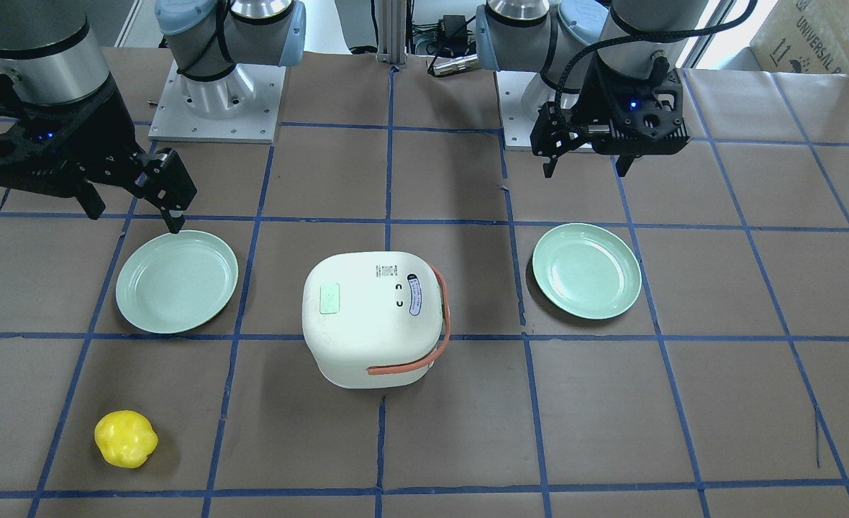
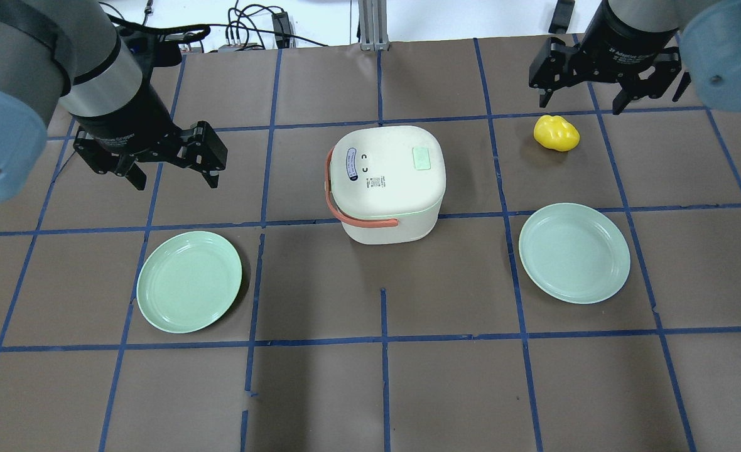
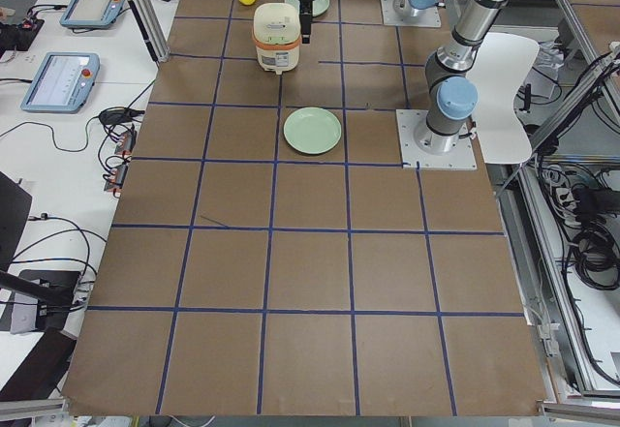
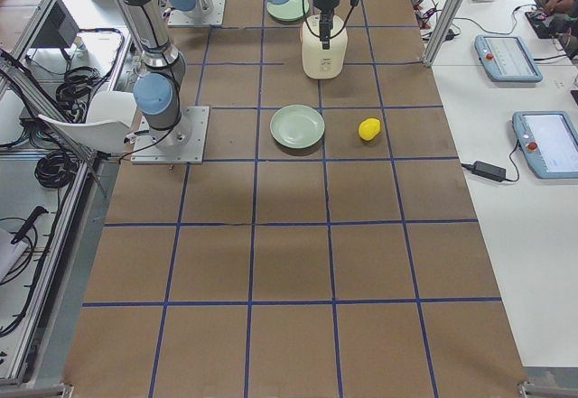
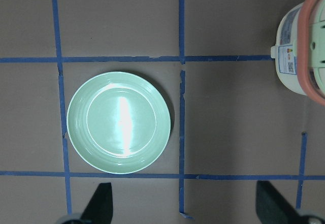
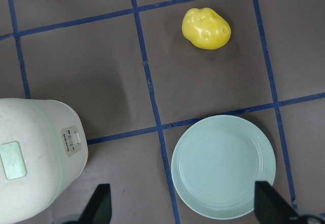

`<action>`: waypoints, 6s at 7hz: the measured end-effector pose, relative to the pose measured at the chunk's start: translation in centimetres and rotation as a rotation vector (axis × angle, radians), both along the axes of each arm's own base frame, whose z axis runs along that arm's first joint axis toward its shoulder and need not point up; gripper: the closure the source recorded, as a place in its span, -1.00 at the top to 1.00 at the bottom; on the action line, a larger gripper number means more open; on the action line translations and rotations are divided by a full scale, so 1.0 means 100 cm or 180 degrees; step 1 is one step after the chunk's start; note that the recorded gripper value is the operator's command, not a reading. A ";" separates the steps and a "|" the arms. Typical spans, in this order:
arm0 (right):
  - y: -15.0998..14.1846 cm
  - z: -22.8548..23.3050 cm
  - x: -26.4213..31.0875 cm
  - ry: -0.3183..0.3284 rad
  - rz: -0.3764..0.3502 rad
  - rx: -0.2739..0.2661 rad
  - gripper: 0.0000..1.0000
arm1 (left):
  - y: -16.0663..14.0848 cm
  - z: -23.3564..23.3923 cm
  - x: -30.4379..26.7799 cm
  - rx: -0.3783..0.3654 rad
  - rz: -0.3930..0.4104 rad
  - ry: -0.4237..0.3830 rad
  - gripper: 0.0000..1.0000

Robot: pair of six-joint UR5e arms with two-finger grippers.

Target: Press rice cooker button

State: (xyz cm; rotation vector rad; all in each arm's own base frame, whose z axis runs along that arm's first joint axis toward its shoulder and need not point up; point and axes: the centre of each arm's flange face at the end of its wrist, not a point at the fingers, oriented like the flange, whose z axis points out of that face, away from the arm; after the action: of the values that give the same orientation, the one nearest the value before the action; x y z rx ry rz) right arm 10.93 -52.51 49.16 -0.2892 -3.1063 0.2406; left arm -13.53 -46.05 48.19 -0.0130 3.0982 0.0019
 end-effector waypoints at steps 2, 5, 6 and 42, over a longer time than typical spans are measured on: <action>-0.006 -0.001 -0.001 0.0001 -0.0005 -0.0076 0.99 | 0.000 0.000 0.000 0.0001 0.0000 0.0000 1.00; -0.009 -0.002 0.007 -0.0240 0.0067 -0.0105 0.92 | 0.000 0.000 0.000 0.0001 0.0000 0.0000 1.00; -0.009 -0.002 0.009 -0.0301 0.0101 -0.0108 0.77 | 0.000 0.000 0.000 0.0000 0.0000 0.0000 1.00; -0.029 -0.133 0.185 -0.0094 0.0691 0.0140 -0.91 | 0.000 0.000 0.000 0.0001 0.0000 0.0000 1.00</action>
State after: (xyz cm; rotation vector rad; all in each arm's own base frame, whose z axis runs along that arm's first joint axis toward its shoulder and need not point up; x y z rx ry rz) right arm 29.42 -55.37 35.82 0.0463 -3.1660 0.1711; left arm -13.53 -46.06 48.17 -0.0131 3.0981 0.0026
